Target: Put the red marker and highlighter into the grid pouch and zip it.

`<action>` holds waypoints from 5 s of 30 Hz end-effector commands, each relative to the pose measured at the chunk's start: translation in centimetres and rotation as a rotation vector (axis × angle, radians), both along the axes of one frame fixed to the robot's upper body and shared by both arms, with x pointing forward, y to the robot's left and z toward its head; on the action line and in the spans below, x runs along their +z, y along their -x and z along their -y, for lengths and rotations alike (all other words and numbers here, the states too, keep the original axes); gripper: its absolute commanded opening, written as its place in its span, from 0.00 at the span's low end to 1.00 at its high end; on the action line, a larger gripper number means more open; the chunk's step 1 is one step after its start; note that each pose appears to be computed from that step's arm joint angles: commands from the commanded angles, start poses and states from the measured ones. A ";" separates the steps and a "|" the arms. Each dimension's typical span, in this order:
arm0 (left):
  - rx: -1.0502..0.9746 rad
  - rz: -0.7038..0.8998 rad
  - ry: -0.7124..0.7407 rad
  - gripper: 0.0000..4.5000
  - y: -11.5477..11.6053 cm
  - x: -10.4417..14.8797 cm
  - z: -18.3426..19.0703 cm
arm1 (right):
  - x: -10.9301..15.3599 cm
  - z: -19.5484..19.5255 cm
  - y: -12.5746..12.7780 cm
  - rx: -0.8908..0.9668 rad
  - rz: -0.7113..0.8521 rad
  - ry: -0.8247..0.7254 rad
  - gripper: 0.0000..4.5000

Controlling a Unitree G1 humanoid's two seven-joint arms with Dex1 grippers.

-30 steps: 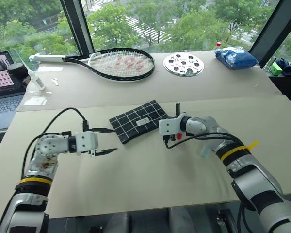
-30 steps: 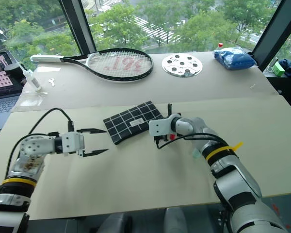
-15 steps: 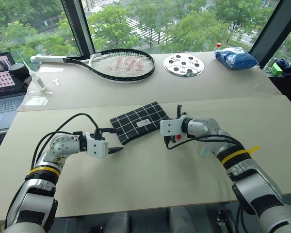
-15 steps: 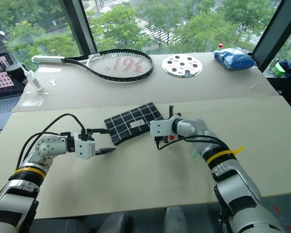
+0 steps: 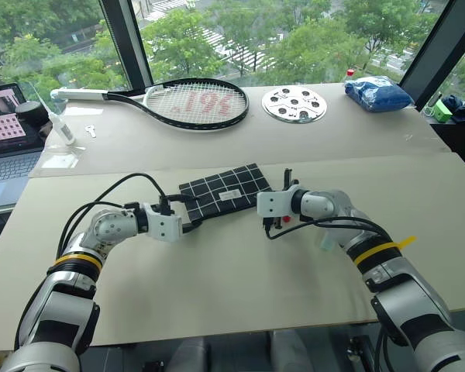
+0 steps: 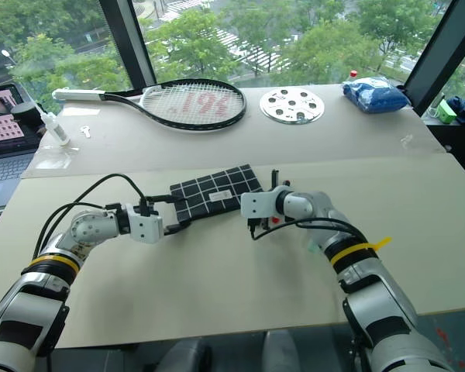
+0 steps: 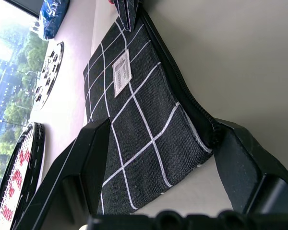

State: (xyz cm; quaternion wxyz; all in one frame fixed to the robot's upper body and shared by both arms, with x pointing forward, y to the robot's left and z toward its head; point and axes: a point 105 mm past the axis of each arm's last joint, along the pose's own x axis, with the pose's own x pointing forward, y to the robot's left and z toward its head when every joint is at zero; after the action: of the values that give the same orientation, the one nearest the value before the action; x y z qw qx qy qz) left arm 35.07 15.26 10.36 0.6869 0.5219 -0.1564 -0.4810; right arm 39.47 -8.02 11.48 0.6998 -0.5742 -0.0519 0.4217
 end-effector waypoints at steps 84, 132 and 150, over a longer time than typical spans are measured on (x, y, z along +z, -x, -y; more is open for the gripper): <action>0.304 -0.545 0.622 0.00 0.8 7.1 1.4 | 5.0 1.4 -1.9 -0.426 -0.534 -0.937 0.18; 0.305 -0.543 0.661 0.00 1.3 8.5 0.8 | 13.4 2.5 6.6 -0.062 -0.740 -0.981 0.62; 0.330 -0.553 0.724 0.00 0.2 7.9 2.2 | 2.7 13.8 9.9 -1.111 -0.378 -0.871 0.62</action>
State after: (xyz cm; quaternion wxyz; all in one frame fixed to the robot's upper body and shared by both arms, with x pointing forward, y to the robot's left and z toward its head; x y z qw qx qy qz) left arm 34.72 13.04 17.14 0.9078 0.1108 -0.0160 -0.4041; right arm 29.56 -20.96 12.65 0.9647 -0.0810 0.2379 0.0790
